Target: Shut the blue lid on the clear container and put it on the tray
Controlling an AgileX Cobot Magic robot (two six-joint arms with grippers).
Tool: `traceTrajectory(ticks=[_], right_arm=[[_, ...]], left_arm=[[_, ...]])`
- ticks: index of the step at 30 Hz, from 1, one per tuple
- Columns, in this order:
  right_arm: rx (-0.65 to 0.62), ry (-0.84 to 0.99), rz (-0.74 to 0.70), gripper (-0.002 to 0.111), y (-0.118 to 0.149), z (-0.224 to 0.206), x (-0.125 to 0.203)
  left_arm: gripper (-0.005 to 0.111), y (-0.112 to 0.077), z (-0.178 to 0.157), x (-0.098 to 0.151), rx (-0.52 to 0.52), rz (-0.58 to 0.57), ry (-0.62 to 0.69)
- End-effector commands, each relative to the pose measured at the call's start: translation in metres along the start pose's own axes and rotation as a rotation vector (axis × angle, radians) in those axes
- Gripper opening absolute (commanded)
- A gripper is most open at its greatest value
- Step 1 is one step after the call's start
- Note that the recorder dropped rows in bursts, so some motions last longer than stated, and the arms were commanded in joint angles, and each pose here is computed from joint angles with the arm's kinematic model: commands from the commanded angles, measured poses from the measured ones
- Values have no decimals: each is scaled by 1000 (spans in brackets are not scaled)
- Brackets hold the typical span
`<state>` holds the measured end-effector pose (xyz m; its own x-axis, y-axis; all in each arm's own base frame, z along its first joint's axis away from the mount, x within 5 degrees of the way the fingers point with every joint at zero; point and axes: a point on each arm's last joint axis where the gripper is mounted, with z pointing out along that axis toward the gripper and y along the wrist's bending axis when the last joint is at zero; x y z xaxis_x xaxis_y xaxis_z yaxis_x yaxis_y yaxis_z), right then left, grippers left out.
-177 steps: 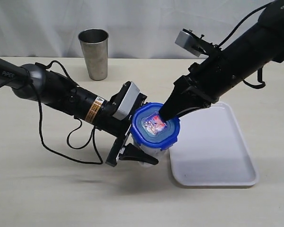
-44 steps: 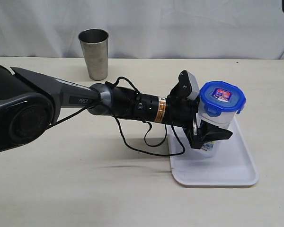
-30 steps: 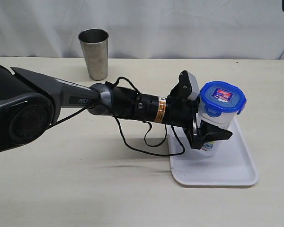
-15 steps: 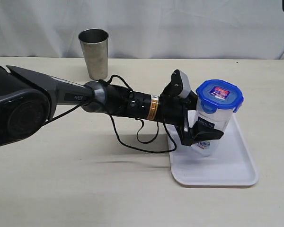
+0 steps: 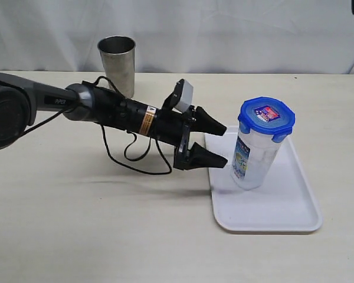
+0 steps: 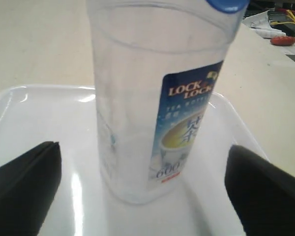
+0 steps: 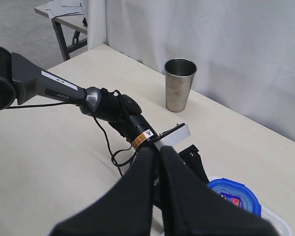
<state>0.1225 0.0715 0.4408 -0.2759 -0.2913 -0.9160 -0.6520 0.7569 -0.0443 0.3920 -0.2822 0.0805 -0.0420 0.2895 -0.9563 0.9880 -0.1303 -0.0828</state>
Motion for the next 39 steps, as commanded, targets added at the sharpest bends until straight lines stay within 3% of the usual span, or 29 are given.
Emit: traceTrajectory(ticks=[1, 5, 8, 10, 14, 17, 21, 23, 27, 29, 32, 36, 39], right_arm=[[2, -5, -1, 5, 1, -1, 0], [2, -8, -2, 5, 1, -3, 1], [5, -23, -8, 5, 4, -10, 2], [10, -39, -12, 5, 7, -16, 6], [28, -87, -21, 5, 15, -31, 19], [63, -163, -34, 5, 22, -47, 35], [90, -243, -49, 5, 32, -66, 52], [101, -278, -58, 5, 37, -74, 62], [125, -381, -54, 5, 47, -93, 82], [137, -428, -58, 5, 51, -101, 91], [140, -479, -48, 5, 59, -109, 113], [146, -547, 3, 5, 62, -109, 133], [111, -470, 24, 5, 61, -95, 143]], left_arm=[[81, 7, -24, -12, -31, -14, 4], [56, 10, -41, -28, -69, -17, 54], [23, 8, -53, -48, -72, -15, 84], [0, 5, -63, -62, -82, -128, 63], [0, 3, -83, -90, -125, -232, 30], [0, 4, -102, -114, -282, -294, 24], [0, -7, -118, -132, -448, -281, 37], [0, -16, -129, -144, -546, -280, 38], [0, -38, -163, -160, -868, -272, 58], [0, -50, -177, -168, -981, -255, 58], [0, -83, -207, -189, -1195, -206, 33], [0, -152, -232, -217, -1250, -126, -52], [0, -199, -245, -217, -1308, -90, -93]])
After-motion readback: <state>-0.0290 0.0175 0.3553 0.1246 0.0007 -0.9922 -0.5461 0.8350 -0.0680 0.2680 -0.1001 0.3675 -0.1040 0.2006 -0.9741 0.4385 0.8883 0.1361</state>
